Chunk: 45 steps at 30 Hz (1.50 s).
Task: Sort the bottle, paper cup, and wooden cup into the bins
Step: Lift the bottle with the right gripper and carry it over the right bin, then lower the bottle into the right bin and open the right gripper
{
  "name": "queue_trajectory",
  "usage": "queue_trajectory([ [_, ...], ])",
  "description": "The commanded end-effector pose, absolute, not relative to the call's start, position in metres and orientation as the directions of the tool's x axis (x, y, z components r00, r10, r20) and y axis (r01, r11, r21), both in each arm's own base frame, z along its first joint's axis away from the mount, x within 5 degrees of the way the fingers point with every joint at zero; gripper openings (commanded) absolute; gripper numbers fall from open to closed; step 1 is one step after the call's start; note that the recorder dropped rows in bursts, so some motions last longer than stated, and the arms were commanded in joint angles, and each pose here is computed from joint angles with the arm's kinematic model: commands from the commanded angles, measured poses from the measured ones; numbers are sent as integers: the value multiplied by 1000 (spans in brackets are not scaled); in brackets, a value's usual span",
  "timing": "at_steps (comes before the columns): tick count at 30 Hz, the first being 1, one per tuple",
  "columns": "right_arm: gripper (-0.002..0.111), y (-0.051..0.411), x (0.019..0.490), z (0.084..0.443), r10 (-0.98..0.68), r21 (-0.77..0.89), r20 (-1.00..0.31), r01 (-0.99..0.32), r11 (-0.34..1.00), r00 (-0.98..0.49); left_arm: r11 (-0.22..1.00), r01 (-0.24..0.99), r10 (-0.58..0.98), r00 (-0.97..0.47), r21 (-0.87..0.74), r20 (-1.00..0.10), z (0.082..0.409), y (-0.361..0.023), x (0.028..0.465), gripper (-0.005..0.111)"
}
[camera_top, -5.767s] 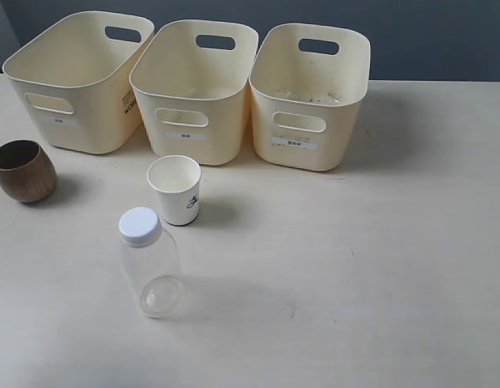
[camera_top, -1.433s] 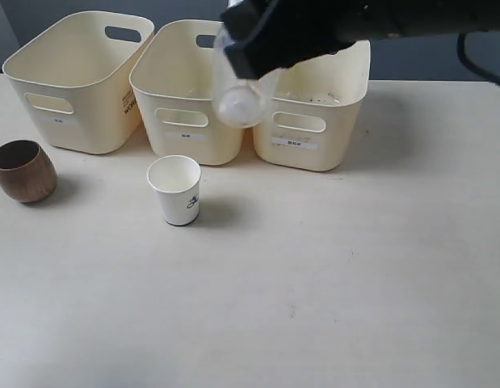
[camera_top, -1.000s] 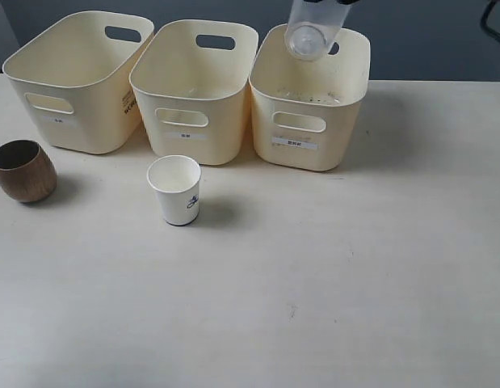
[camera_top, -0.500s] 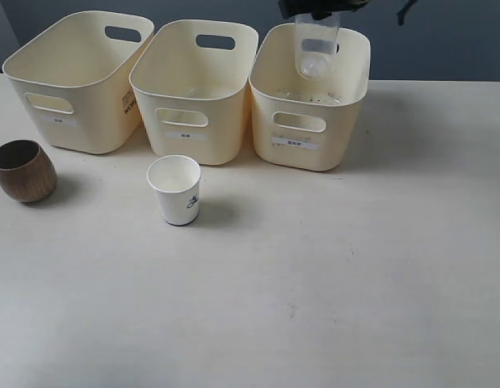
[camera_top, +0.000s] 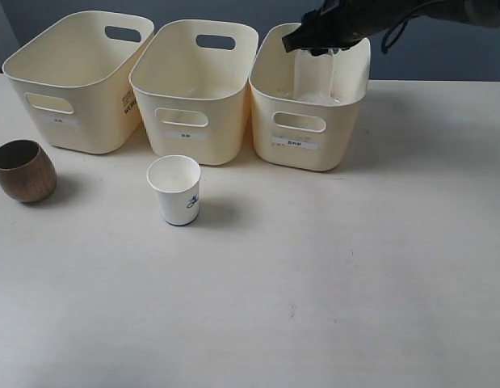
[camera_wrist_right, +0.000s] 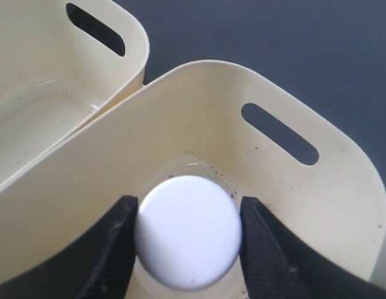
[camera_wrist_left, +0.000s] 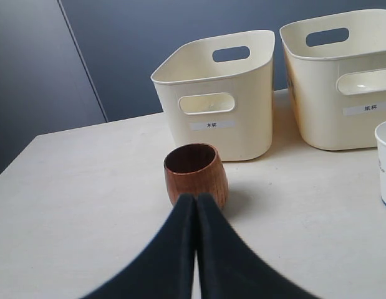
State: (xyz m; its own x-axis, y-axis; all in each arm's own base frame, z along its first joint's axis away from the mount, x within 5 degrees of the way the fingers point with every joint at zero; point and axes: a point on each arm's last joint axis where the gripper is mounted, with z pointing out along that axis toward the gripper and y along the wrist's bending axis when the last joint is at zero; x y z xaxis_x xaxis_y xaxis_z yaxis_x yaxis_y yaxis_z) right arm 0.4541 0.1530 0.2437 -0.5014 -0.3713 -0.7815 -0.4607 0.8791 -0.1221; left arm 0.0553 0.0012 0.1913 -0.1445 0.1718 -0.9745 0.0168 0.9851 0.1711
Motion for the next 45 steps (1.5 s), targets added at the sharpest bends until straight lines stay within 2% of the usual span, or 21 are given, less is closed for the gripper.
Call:
queue_trajectory([
  [1,-1,153,460,240,-353,-117,-802,-452,884,-483,986,20,167,-142,166,-976,192,1,56,0],
  [5,-1,154,465,223,-358,-114,-788,-452,885,-501,986,20,167,-142,166,-976,192,1,56,0],
  [11,-1,155,465,221,-336,-92,-791,-444,891,-511,986,20,167,-142,166,-976,192,1,56,0],
  [16,26,155,464,218,-341,-85,-778,-450,889,-528,986,20,167,-142,166,-976,192,1,56,0],
  [20,35,156,464,219,-326,-69,-780,-444,893,-534,986,20,167,-142,166,-976,192,1,56,0],
  [25,52,156,463,218,-325,-62,-773,-446,893,-544,986,20,167,-142,166,-976,192,1,56,0],
  [26,55,156,463,218,-323,-60,-774,-444,894,-545,986,20,167,-142,166,-976,192,1,56,0],
  [31,55,156,462,217,-298,-29,-766,-433,901,-570,986,20,167,-142,166,-976,192,1,56,0],
  [33,55,156,460,226,-280,-18,-780,-427,904,-560,986,20,167,-142,166,-976,192,1,56,0],
  [37,55,151,443,280,-266,-27,-827,-437,899,-496,986,20,167,-142,166,-976,192,1,56,0],
  [40,55,149,431,300,-272,-23,-824,-451,892,-496,986,20,167,-142,166,-976,192,1,56,0],
  [45,55,154,402,319,-401,-40,-748,-567,823,-529,986,20,167,-142,166,-976,192,1,56,0],
])
